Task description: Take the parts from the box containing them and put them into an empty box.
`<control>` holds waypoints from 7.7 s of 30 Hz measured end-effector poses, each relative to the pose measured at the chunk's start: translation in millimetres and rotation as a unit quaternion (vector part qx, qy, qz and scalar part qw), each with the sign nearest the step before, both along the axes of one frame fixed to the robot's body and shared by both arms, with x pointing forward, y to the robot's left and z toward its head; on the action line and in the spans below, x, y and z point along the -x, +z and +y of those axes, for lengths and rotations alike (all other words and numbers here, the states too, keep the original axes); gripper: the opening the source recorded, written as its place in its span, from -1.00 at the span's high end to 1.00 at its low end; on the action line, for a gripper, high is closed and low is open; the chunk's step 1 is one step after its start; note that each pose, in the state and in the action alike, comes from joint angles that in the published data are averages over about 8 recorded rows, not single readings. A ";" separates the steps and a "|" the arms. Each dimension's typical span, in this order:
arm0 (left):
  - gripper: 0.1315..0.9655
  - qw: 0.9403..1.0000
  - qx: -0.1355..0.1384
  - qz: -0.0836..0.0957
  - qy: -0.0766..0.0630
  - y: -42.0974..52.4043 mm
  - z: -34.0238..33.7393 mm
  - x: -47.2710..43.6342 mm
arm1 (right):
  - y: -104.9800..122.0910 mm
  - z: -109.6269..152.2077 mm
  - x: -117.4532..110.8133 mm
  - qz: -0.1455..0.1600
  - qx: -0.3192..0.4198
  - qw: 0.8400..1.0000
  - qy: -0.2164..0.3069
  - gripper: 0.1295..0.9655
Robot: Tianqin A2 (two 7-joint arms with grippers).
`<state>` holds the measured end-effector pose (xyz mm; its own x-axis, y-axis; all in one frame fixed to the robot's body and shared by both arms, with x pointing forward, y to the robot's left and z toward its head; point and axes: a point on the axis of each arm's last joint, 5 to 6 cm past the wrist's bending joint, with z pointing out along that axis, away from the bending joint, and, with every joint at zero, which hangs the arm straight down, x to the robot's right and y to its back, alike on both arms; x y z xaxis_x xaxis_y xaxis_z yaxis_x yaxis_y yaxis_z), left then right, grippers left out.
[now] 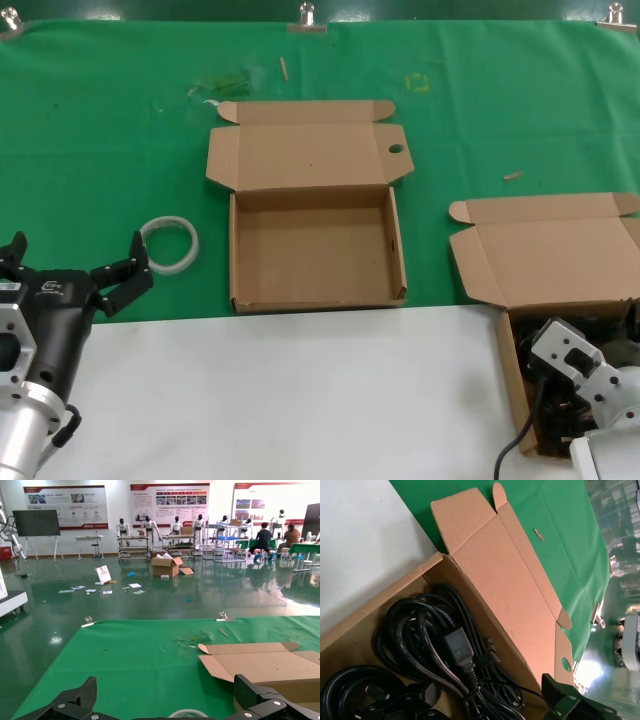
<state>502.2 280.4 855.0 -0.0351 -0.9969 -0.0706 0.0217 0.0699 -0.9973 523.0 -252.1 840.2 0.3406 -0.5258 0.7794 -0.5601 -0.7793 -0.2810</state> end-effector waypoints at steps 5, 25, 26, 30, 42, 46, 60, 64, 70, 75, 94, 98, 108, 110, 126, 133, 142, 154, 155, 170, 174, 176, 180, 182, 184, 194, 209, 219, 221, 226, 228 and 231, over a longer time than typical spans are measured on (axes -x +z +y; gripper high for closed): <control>-1.00 1.000 0.000 0.000 0.000 0.0 0.0 0.0 | -1.2 -0.5 -2.8 0.000 0.000 1.000 0.000 -0.32; -1.00 1.000 0.000 0.000 0.000 0.0 0.0 0.0 | -3.2 -2.2 -13.5 -0.011 -0.008 1.000 -0.002 0.48; -1.00 1.000 0.000 0.000 0.000 0.0 0.0 0.0 | -3.4 -2.2 -13.7 -0.011 -0.009 1.000 -0.002 0.53; -1.00 1.000 0.000 0.000 0.000 0.0 0.0 0.0 | -3.9 -2.2 -14.1 -0.013 -0.012 1.000 -0.004 0.61; -1.00 1.000 0.000 0.000 0.000 0.0 0.0 0.0 | 9.4 1.1 -10.7 -0.029 -0.018 0.999 -0.009 0.79; -1.00 1.000 0.000 0.000 0.000 0.0 0.0 0.0 | 20.0 3.9 -7.2 -0.039 -0.021 0.999 -0.010 0.82; -1.00 1.000 0.000 0.000 0.000 0.0 0.0 0.0 | 69.0 31.6 8.3 -0.091 -0.050 0.995 0.001 0.93; -1.00 1.000 0.000 0.000 0.000 0.0 0.0 0.0 | 77.7 49.2 3.2 -0.105 -0.064 0.992 0.022 0.95; -1.00 1.000 0.000 0.000 0.000 0.0 0.0 0.0 | 83.7 81.4 -16.8 -0.124 -0.074 0.987 0.071 0.96; -1.00 1.000 0.000 0.000 0.000 0.0 0.0 0.0 | 85.6 102.4 -36.3 -0.136 -0.069 0.982 0.109 0.96; -1.00 1.000 0.000 0.000 0.000 0.0 0.0 0.0 | 57.1 170.2 -99.8 -0.147 -0.051 0.958 0.241 0.97; -1.00 1.000 0.000 0.000 0.000 0.0 0.0 0.0 | 52.7 184.3 -98.8 -0.149 -0.062 0.952 0.261 0.97; -1.00 1.000 0.000 0.000 0.000 0.0 0.0 0.0 | 49.0 206.3 -85.6 -0.146 -0.085 0.944 0.284 0.97; -1.00 1.000 0.000 0.000 0.000 0.0 0.0 0.0 | 48.4 208.1 -82.5 -0.145 -0.088 0.944 0.284 0.97; -1.00 1.000 0.000 0.000 0.000 0.0 0.0 0.0 | 45.4 203.2 -75.8 -0.140 -0.098 0.947 0.271 0.97; -1.00 1.000 0.000 0.000 0.000 0.0 0.0 0.0 | 44.3 199.6 -76.6 -0.140 -0.095 0.948 0.269 0.97; -1.00 1.000 0.000 0.000 0.000 0.0 0.0 0.0 | 44.3 199.5 -76.6 -0.140 -0.095 0.948 0.269 0.58; -1.00 1.000 0.000 0.000 0.000 0.0 0.0 0.0 | 44.2 197.0 -75.7 -0.149 -0.113 0.947 0.260 0.02; -1.00 1.000 0.000 0.000 0.000 0.0 0.0 0.0 | 44.2 196.0 -75.3 -0.153 -0.119 0.947 0.257 -0.04; -1.00 1.000 0.000 0.000 0.000 0.0 0.0 0.0 | 41.8 172.8 -67.1 -0.218 -0.239 0.927 0.193 -0.64; -1.00 1.000 0.000 0.000 0.000 0.0 0.0 0.0 | 40.8 164.7 -64.3 -0.235 -0.270 0.917 0.175 -0.76; -1.00 1.000 0.000 0.000 0.000 0.0 0.0 0.0 | 40.1 160.5 -62.8 -0.243 -0.285 0.912 0.166 -0.81; -1.00 1.000 0.000 0.000 0.000 0.0 0.0 0.0 | 38.6 151.6 -59.5 -0.259 -0.314 0.901 0.149 -0.92; -1.00 1.000 0.000 0.000 0.000 0.0 0.0 0.0 | 37.7 147.0 -57.7 -0.266 -0.327 0.896 0.141 -0.95; -1.00 1.000 0.000 0.000 0.000 0.0 0.0 0.0 | 36.8 142.4 -55.9 -0.273 -0.341 0.890 0.134 -0.96; -1.00 1.000 0.000 0.000 0.000 0.0 0.0 0.0 | 31.2 117.3 -45.0 -0.304 -0.400 0.859 0.097 -1.00; -1.00 1.000 0.000 0.000 0.000 0.0 0.0 0.0 | 21.0 76.7 -23.5 -0.337 -0.471 0.814 0.052 -1.00; -1.00 1.000 0.000 0.000 0.000 0.0 0.0 0.0 | 13.4 48.7 -5.4 -0.348 -0.507 0.788 0.025 -1.00; -1.00 1.000 0.000 0.000 0.000 0.0 0.0 0.0 | 11.9 43.0 -1.4 -0.349 -0.513 0.784 0.020 -1.00; -1.00 1.000 0.000 0.000 0.000 0.0 0.0 0.0 | 8.8 31.7 7.0 -0.351 -0.525 0.775 0.010 -1.00; -1.00 1.000 0.000 0.000 0.000 0.0 0.0 0.0 | 8.2 29.5 8.7 -0.351 -0.528 0.774 0.008 -1.00; -1.00 1.000 0.000 0.000 0.000 0.0 0.0 0.0 | 8.0 28.5 9.5 -0.351 -0.529 0.773 0.007 -1.00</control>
